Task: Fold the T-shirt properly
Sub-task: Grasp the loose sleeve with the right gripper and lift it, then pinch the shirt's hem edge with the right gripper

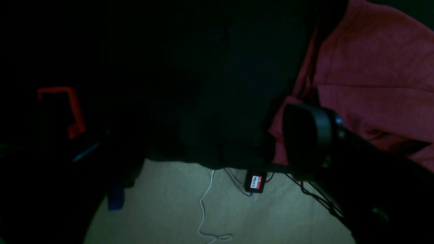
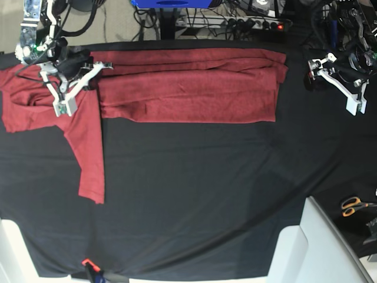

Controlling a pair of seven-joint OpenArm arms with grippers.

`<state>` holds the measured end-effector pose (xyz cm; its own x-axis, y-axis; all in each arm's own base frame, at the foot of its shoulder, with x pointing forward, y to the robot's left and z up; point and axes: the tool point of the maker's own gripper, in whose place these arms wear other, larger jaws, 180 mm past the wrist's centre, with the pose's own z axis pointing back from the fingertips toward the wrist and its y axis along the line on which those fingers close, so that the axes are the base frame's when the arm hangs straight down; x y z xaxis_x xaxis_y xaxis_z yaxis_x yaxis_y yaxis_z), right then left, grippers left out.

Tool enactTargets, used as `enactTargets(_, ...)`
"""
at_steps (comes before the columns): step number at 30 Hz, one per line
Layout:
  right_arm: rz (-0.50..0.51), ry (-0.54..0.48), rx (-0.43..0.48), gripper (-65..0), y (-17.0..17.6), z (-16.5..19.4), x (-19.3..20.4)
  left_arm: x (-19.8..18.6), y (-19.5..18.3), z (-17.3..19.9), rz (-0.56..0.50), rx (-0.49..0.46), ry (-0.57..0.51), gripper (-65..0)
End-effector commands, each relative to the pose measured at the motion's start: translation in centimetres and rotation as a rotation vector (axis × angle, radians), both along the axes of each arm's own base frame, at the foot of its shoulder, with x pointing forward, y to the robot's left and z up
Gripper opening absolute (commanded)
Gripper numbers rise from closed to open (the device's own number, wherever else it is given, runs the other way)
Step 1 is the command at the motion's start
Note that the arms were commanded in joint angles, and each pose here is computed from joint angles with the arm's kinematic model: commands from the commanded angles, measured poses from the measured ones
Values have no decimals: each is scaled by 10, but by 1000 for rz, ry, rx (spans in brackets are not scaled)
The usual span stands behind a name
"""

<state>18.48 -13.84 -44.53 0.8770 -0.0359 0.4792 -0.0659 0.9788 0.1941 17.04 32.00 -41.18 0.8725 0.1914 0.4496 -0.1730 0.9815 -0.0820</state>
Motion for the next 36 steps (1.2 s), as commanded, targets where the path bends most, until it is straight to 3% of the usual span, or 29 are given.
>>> enactTargets(1, 2, -39, 8, -647, 0, 8, 8, 6, 6, 9, -6, 21, -27, -63)
enactTargets(4, 4, -47, 7, -588, 0, 10, 9, 6, 6, 9, -6, 21, -27, -63)
enactTargets(8, 18, -106, -9, -374, 1, 32, 22, 6, 6, 9, -6, 22, -27, -63)
enactTargets(10, 31, -160, -24, -333, 0, 51, 41, 6, 6, 9, -6, 24, -26, -63)
enactTargets(16, 42, -202, -78, -336, -26, 75, 131, 6, 6, 9, -6, 24, -26, -63)
enactTargets(22, -47, -140, -22, -336, -59, 39, 207, 5, 8, 9, -1, 26, -27, -63)
enactTargets(26, -125, -96, 25, -336, -77, 8, 225, 5, 8, 9, -1, 27, -26, -63)
enactTargets(36, -195, -66, 89, -336, -71, -26, 226, 4, 8, 9, 0, 26, -24, -63)
